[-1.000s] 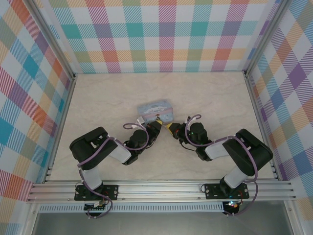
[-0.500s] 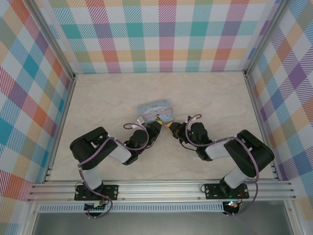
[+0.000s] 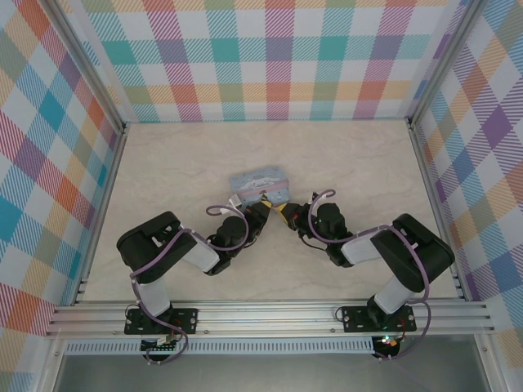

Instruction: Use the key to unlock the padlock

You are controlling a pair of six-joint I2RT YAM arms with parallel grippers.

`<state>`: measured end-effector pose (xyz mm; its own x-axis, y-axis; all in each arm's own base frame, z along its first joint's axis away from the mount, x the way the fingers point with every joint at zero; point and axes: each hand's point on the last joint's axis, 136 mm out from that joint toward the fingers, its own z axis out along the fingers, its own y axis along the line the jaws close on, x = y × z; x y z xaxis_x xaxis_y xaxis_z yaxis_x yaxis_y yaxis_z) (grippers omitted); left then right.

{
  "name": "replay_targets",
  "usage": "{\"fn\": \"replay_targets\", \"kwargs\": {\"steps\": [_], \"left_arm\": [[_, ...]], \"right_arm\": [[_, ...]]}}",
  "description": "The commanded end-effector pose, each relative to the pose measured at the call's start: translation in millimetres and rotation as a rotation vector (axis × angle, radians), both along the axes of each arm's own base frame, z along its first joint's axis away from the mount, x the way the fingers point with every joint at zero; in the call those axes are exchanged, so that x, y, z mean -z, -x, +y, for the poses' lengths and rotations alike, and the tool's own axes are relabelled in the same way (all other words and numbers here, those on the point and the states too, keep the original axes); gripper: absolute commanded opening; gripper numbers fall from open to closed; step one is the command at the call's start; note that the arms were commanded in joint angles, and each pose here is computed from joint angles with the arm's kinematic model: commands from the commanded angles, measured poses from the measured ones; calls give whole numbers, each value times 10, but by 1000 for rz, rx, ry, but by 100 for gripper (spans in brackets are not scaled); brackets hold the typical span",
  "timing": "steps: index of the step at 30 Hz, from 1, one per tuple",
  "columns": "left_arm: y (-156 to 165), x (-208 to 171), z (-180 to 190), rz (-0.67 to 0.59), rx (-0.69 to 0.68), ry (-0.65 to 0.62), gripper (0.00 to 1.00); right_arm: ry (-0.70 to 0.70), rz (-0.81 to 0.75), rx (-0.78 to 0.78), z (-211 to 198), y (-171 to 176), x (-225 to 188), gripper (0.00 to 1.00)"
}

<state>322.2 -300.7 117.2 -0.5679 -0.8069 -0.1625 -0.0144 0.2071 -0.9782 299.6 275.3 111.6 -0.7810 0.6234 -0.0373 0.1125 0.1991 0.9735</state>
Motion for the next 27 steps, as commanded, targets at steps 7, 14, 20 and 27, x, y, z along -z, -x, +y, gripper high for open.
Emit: {"fn": "replay_targets", "kwargs": {"steps": [7,14,20,27], "left_arm": [[-25,-198,-100,-45,13,58,0],[-27,-211,-123,-47,18,61,0],[-29,-197,-118,-45,15,62,0],[-26,-200,-134,-46,22,64,0]], "right_arm": [[-36,-25,-14,112,-55,-96,5],[-54,-38,-48,209,-37,-117,5],[-74,-34,-72,281,24,-92,5],[-83,-42,-80,322,46,-124,5]]}}
